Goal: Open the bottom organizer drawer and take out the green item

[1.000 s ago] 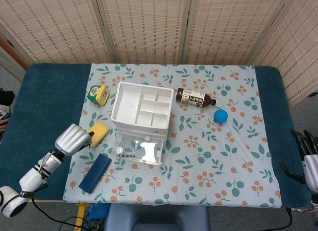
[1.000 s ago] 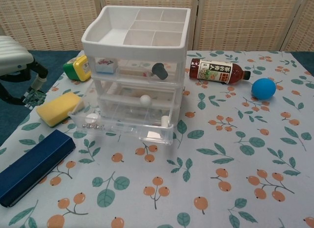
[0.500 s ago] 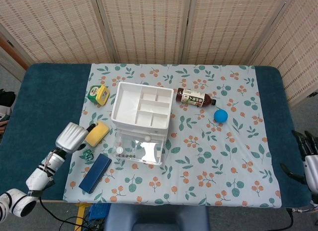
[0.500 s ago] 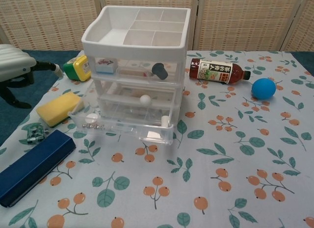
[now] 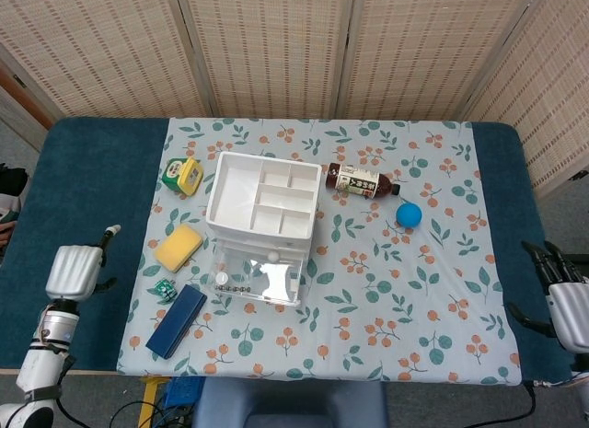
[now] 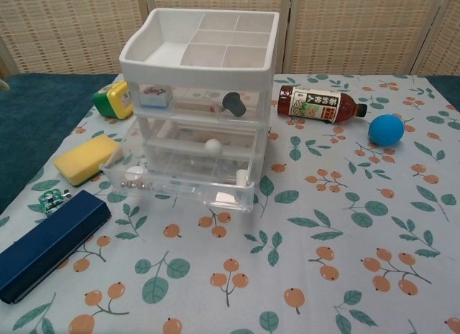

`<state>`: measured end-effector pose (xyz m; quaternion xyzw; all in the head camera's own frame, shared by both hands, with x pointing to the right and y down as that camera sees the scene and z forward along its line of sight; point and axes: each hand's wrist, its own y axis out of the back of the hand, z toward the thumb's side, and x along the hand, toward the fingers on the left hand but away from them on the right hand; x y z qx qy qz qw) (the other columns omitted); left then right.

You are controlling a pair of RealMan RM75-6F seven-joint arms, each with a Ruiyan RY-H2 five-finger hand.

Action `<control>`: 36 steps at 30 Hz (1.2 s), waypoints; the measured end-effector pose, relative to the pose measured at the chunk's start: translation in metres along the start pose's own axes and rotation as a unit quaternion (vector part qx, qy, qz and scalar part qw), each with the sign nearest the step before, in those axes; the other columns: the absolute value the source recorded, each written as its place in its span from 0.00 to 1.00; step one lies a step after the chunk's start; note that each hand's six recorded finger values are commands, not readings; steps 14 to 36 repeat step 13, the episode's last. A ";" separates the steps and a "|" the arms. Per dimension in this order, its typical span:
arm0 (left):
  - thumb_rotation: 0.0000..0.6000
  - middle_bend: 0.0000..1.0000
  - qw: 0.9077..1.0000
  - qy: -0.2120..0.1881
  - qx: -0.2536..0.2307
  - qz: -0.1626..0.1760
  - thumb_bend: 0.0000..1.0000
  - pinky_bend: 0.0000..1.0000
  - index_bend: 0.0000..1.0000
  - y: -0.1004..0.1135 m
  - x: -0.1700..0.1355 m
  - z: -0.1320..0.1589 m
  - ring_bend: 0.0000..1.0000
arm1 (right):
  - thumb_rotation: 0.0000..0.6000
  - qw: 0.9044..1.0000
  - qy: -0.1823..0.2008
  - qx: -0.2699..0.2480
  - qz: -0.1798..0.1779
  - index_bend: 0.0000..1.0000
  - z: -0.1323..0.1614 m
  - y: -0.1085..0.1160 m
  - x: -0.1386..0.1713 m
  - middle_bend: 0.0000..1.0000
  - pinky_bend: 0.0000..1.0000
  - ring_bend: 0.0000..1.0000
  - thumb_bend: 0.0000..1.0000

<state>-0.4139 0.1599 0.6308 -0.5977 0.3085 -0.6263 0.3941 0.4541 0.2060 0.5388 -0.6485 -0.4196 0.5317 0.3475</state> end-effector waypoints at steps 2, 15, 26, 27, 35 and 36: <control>1.00 0.55 1.000 0.025 -0.002 0.005 0.14 0.71 0.16 -0.001 -0.010 -0.011 0.54 | 1.00 1.000 0.017 -0.007 0.009 0.01 0.003 -0.004 -0.002 0.14 0.15 0.07 0.25; 1.00 0.54 0.995 0.087 0.011 0.039 0.14 0.67 0.16 0.003 -0.063 -0.047 0.53 | 1.00 0.998 0.049 -0.006 0.030 0.01 0.020 -0.026 -0.007 0.14 0.15 0.07 0.25; 1.00 0.54 0.995 0.087 0.011 0.039 0.14 0.67 0.16 0.003 -0.063 -0.047 0.53 | 1.00 0.998 0.049 -0.006 0.030 0.01 0.020 -0.026 -0.007 0.14 0.15 0.07 0.25; 1.00 0.54 0.995 0.087 0.011 0.039 0.14 0.67 0.16 0.003 -0.063 -0.047 0.53 | 1.00 0.998 0.049 -0.006 0.030 0.01 0.020 -0.026 -0.007 0.14 0.15 0.07 0.25; 1.00 0.54 0.995 0.087 0.011 0.039 0.14 0.67 0.16 0.003 -0.063 -0.047 0.53 | 1.00 0.998 0.049 -0.006 0.030 0.01 0.020 -0.026 -0.007 0.14 0.15 0.07 0.25; 1.00 0.54 0.995 0.087 0.011 0.039 0.14 0.67 0.16 0.003 -0.063 -0.047 0.53 | 1.00 0.998 0.049 -0.006 0.030 0.01 0.020 -0.026 -0.007 0.14 0.15 0.07 0.25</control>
